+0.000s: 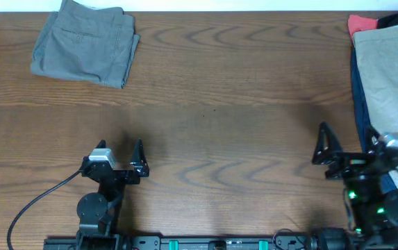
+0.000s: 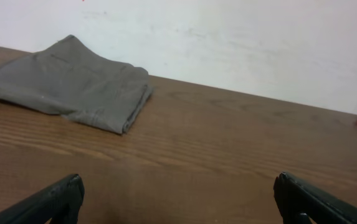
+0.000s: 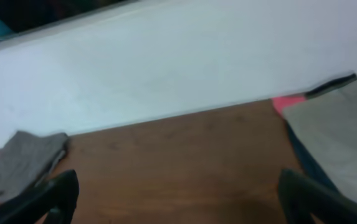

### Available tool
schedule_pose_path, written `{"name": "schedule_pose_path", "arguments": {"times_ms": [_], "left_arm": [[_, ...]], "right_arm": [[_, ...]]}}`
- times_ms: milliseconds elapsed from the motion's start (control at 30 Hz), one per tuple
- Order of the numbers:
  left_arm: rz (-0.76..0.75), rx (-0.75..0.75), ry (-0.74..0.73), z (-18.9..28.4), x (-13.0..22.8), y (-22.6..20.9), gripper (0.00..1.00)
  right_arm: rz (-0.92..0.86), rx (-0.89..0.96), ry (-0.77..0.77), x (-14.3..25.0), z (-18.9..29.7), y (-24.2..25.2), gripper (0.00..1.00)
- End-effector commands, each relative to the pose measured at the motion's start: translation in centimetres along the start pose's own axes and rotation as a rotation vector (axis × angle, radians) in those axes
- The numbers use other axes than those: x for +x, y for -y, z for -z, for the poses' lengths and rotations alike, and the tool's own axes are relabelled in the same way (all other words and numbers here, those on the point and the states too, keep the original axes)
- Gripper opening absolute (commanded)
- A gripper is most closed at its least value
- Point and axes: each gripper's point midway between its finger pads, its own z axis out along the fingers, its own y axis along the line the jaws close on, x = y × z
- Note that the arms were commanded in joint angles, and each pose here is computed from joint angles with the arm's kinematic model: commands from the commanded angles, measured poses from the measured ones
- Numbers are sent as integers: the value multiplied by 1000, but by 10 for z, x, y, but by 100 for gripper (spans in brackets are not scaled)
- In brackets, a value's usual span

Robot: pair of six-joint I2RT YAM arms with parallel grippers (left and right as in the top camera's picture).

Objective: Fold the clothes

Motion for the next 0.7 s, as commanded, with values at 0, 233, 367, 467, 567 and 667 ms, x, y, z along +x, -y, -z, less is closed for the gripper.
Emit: {"name": "schedule_pose_path", "arguments": {"times_ms": [0, 233, 367, 467, 567, 667], "left_arm": [[-12, 1, -46, -1, 15, -2, 98], [-12, 1, -46, -1, 15, -2, 98], [-12, 1, -46, -1, 15, -2, 98], [-12, 1, -46, -1, 15, -2, 98], [-12, 1, -46, -1, 15, -2, 98], [-12, 1, -46, -1, 15, -2, 98]], "right_arm": [[18, -66, 6, 35, -8, -2, 99], [36, -119, 89, 75, -18, 5, 99], [96, -123, 121, 88, -20, 9, 99], [130, -122, 140, 96, -21, 12, 99], [139, -119, 160, 101, -24, 14, 99], [171, -115, 171, 105, -26, 16, 99]]}}
